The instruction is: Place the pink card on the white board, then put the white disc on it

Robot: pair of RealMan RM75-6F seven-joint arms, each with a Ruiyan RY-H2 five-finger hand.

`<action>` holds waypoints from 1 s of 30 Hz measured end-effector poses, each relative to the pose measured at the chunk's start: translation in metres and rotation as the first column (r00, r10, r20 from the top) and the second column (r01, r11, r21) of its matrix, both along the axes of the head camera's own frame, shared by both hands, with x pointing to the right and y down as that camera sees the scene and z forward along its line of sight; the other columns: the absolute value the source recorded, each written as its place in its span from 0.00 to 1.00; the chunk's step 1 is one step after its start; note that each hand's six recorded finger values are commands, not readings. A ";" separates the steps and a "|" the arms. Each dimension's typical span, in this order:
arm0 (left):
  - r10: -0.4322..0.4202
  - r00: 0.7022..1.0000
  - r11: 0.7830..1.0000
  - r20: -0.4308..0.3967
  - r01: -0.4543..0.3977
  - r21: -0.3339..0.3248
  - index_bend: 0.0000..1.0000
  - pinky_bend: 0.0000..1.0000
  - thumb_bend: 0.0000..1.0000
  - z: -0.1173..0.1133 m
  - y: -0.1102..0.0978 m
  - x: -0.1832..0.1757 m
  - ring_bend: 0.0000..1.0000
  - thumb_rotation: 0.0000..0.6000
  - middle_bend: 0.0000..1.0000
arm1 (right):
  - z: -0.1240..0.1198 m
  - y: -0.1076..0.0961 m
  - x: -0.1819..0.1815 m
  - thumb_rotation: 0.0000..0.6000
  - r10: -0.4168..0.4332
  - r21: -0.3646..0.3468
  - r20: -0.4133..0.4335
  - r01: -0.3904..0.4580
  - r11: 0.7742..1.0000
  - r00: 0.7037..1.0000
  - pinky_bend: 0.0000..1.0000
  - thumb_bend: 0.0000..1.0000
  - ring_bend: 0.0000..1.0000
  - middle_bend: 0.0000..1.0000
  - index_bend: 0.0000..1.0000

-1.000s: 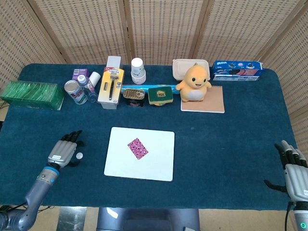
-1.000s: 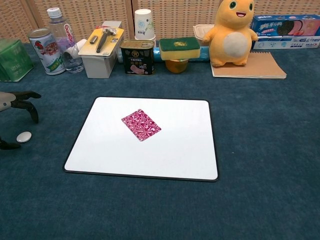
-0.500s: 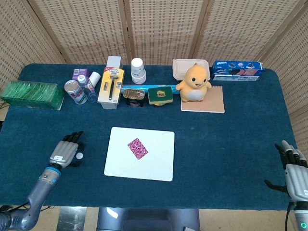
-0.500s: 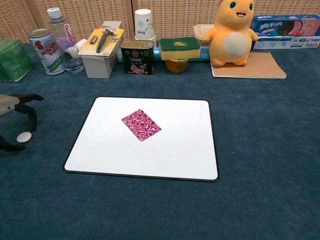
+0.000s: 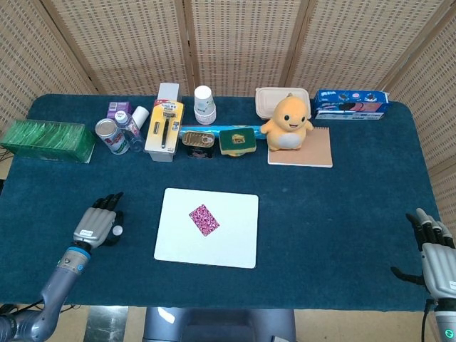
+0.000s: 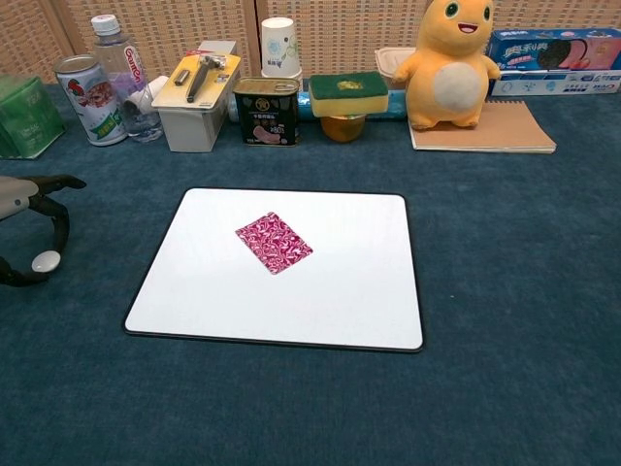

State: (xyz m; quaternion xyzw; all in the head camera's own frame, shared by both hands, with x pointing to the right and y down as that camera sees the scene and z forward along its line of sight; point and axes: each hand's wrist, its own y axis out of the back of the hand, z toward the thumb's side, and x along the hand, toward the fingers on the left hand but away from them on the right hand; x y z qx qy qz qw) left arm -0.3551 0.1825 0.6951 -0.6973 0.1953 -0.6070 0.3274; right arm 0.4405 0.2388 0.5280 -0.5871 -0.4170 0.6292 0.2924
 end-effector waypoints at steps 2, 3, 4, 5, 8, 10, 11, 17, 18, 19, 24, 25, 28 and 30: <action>0.004 1.000 1.000 -0.012 -0.004 0.003 0.50 0.10 0.25 -0.003 -0.003 0.005 0.00 1.00 0.00 | 0.000 0.000 0.000 1.00 -0.001 -0.002 0.000 0.001 1.000 1.000 0.00 0.00 0.00 0.00 0.01; 0.008 1.000 1.000 -0.019 -0.008 0.006 0.50 0.10 0.25 -0.005 -0.005 0.009 0.00 1.00 0.00 | 0.001 0.001 0.000 1.00 -0.002 -0.006 0.000 0.002 1.000 1.000 0.00 0.00 0.00 0.00 0.01; 0.015 1.000 1.000 -0.028 -0.014 0.009 0.50 0.10 0.25 -0.008 -0.008 0.014 0.00 1.00 0.00 | 0.001 0.001 -0.001 1.00 -0.003 -0.007 0.001 0.003 1.000 1.000 0.00 0.00 0.00 0.00 0.01; 0.020 0.999 1.000 -0.035 -0.020 0.011 0.50 0.10 0.25 -0.010 -0.010 0.018 0.00 1.00 0.00 | 0.002 0.001 -0.001 1.00 -0.003 -0.008 0.001 0.004 1.000 1.000 0.00 0.00 0.00 0.00 0.01; 0.039 0.996 0.999 -0.080 -0.039 0.007 0.50 0.10 0.25 -0.017 -0.019 0.039 0.00 1.00 0.00 | 0.003 0.001 -0.002 1.00 -0.007 -0.012 -0.001 0.007 1.000 1.000 0.00 0.00 0.00 0.00 0.01; 0.056 0.993 0.998 -0.108 -0.056 0.006 0.50 0.10 0.25 -0.021 -0.027 0.055 0.00 1.00 0.00 | 0.004 0.002 -0.003 1.00 -0.010 -0.015 -0.001 0.010 1.000 1.000 0.00 0.00 0.00 0.00 0.01; 0.064 0.991 0.998 -0.117 -0.063 0.008 0.50 0.10 0.25 -0.023 -0.031 0.062 0.00 1.00 0.00 | 0.004 0.002 -0.003 1.00 -0.011 -0.016 -0.002 0.011 1.000 1.000 0.00 0.00 0.00 0.00 0.01; 0.083 0.983 0.997 -0.167 -0.083 0.005 0.50 0.10 0.25 -0.028 -0.046 0.100 0.00 1.00 0.00 | 0.005 0.002 -0.002 1.00 -0.008 -0.019 0.000 0.008 1.000 1.000 0.00 0.00 0.00 0.00 0.01; 0.088 0.982 0.996 -0.170 -0.088 0.007 0.51 0.10 0.25 -0.028 -0.048 0.106 0.00 1.00 0.00 | 0.005 0.002 -0.002 1.00 -0.007 -0.019 0.001 0.007 1.000 1.000 0.00 0.00 0.00 0.00 0.01; 0.096 0.980 0.995 -0.172 -0.096 0.009 0.50 0.10 0.25 -0.028 -0.050 0.114 0.00 1.00 0.00 | 0.004 0.001 -0.002 1.00 -0.005 -0.018 0.001 0.005 1.000 1.000 0.00 0.00 0.00 0.00 0.01; 0.135 0.977 0.991 -0.165 -0.135 0.016 0.50 0.10 0.25 -0.026 -0.056 0.147 0.00 1.00 0.00 | 0.004 0.000 0.001 1.00 0.003 -0.017 0.007 -0.003 1.000 1.000 0.00 0.00 0.00 0.00 0.01; 0.144 0.977 0.989 -0.160 -0.144 0.016 0.50 0.10 0.25 -0.024 -0.056 0.154 0.00 1.00 0.00 | 0.003 -0.001 0.002 1.00 0.005 -0.017 0.007 -0.004 1.000 1.000 0.00 0.00 0.00 0.00 0.01; 0.163 0.976 0.987 -0.146 -0.163 0.014 0.50 0.10 0.25 -0.021 -0.057 0.173 0.00 1.00 0.00 | 0.003 -0.001 0.003 1.00 0.008 -0.020 0.006 -0.008 1.000 1.000 0.00 0.00 0.00 0.00 0.01; 0.169 0.976 0.985 -0.136 -0.169 0.012 0.50 0.10 0.25 -0.018 -0.057 0.183 0.00 1.00 0.00 | 0.003 -0.002 0.004 1.00 0.011 -0.023 0.009 -0.011 1.000 1.000 0.00 0.00 0.00 0.00 0.01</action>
